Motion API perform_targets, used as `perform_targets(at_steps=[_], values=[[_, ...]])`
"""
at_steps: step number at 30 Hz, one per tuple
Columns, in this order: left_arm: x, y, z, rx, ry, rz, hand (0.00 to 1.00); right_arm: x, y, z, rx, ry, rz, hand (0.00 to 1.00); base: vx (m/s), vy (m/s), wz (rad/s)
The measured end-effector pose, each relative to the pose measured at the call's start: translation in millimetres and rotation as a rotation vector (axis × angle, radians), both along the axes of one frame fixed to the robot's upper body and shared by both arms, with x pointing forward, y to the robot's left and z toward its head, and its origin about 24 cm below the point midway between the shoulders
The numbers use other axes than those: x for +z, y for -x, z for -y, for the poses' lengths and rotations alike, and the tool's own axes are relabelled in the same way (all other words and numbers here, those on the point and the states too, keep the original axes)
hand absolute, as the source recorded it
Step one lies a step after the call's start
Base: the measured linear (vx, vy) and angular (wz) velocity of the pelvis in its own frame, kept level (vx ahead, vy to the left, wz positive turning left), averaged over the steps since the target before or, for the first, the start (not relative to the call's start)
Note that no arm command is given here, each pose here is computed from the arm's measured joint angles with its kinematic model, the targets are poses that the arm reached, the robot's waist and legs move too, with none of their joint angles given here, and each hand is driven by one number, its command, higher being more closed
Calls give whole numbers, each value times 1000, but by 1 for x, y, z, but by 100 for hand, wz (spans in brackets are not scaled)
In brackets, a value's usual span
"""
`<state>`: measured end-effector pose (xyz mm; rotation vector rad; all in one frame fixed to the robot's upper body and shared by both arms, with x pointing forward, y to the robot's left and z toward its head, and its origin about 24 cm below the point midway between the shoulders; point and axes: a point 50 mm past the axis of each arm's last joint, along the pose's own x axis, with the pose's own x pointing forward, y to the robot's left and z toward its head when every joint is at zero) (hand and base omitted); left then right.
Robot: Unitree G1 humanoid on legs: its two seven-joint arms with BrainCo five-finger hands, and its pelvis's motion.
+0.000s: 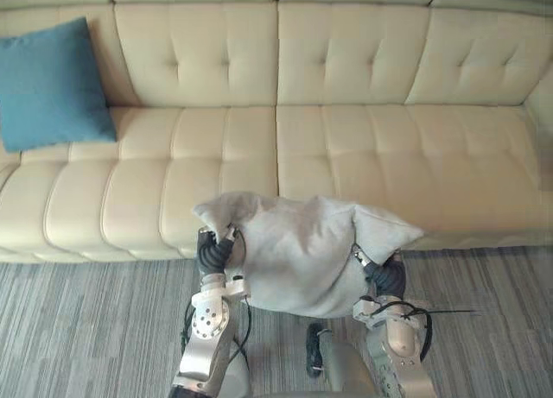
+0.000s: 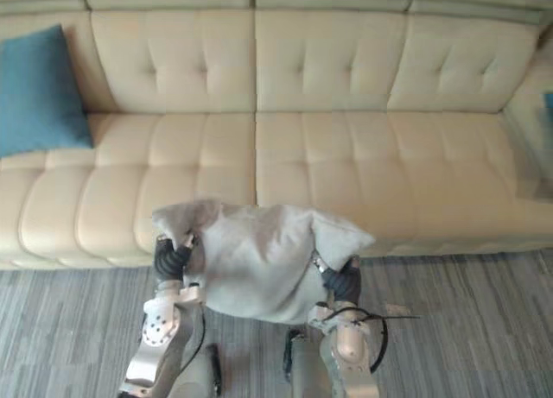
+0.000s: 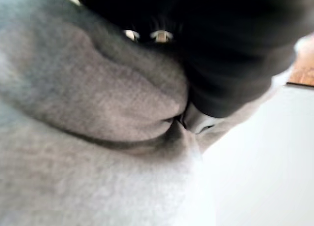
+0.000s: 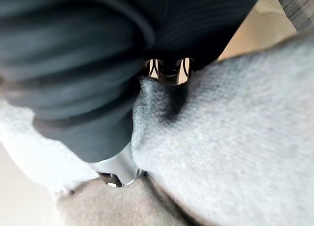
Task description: Pick up cushions and gather them together orderly.
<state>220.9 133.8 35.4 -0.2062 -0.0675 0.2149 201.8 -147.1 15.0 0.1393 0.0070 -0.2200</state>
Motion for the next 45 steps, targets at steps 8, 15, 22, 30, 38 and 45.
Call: perform_targets(at_steps=[8,15,22,30,38,45], values=[[-19,5,-2,-23,-59,-82,100,-23,-3,4,51,73,-115,100,214,-46,-15],[-28,14,5,-42,1,-133,100,-7,7,10,32,63,-65,100,341,-93,7],[-29,14,8,-82,-6,-144,100,1,-1,19,-3,78,-23,100,225,141,5],[-23,18,1,-96,-45,-121,100,-14,2,8,-12,51,-100,100,223,139,-10],[-22,12,3,-121,-66,-113,100,-18,-5,12,-8,78,-111,100,114,-80,35],[-16,11,12,-128,-47,-86,100,-16,-4,14,-9,91,-108,100,83,-81,-6]])
